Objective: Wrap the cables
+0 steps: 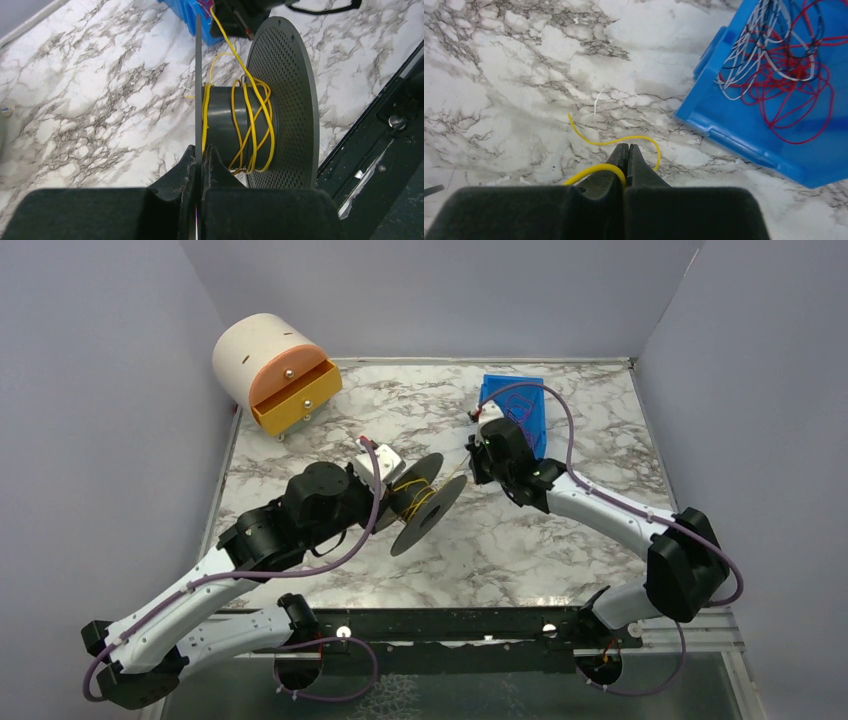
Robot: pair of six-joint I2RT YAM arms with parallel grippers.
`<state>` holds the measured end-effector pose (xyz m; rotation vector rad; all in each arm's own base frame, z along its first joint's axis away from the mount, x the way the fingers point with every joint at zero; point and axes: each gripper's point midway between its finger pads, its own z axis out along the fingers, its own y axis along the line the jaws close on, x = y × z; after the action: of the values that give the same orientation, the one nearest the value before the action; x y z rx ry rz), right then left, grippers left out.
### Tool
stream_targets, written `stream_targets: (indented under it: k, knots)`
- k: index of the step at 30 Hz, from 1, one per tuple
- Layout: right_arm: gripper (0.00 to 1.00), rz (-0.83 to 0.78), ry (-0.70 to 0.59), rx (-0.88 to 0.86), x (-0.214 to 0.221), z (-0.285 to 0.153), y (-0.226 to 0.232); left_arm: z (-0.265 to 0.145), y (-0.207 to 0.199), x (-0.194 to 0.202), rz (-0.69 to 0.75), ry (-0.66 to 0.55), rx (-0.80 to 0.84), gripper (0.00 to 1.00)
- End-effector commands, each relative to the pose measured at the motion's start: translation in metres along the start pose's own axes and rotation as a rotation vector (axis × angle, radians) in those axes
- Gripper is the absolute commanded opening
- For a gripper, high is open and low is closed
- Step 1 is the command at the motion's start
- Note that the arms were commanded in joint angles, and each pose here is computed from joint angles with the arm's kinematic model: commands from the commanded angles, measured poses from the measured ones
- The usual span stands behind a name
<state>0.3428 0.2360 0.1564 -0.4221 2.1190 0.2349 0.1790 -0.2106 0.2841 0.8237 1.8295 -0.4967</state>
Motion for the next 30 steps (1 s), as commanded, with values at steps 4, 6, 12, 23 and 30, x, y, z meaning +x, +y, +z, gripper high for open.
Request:
stream_targets:
  k: [4,6,12,23,30]
  knots:
    - [0.01,0.110,0.015,-0.149,0.026,0.017,0.028,-0.029,-0.003,-0.056,-0.051,-0.194,0.032,0.00]
    - [0.01,0.123,0.013,-0.184,0.032,0.017,0.034,-0.034,-0.005,-0.065,-0.066,-0.227,0.044,0.00]
    - [0.03,0.162,-0.016,-0.273,0.045,0.011,0.046,-0.051,-0.018,-0.090,-0.092,-0.321,0.130,0.00]
    - [0.13,0.207,-0.191,-0.350,0.025,-0.018,0.049,-0.070,-0.030,-0.118,-0.104,-0.411,0.210,0.00]
    - [0.15,0.217,-0.261,-0.409,0.016,-0.032,0.055,-0.086,-0.034,-0.133,-0.130,-0.488,0.248,0.00]
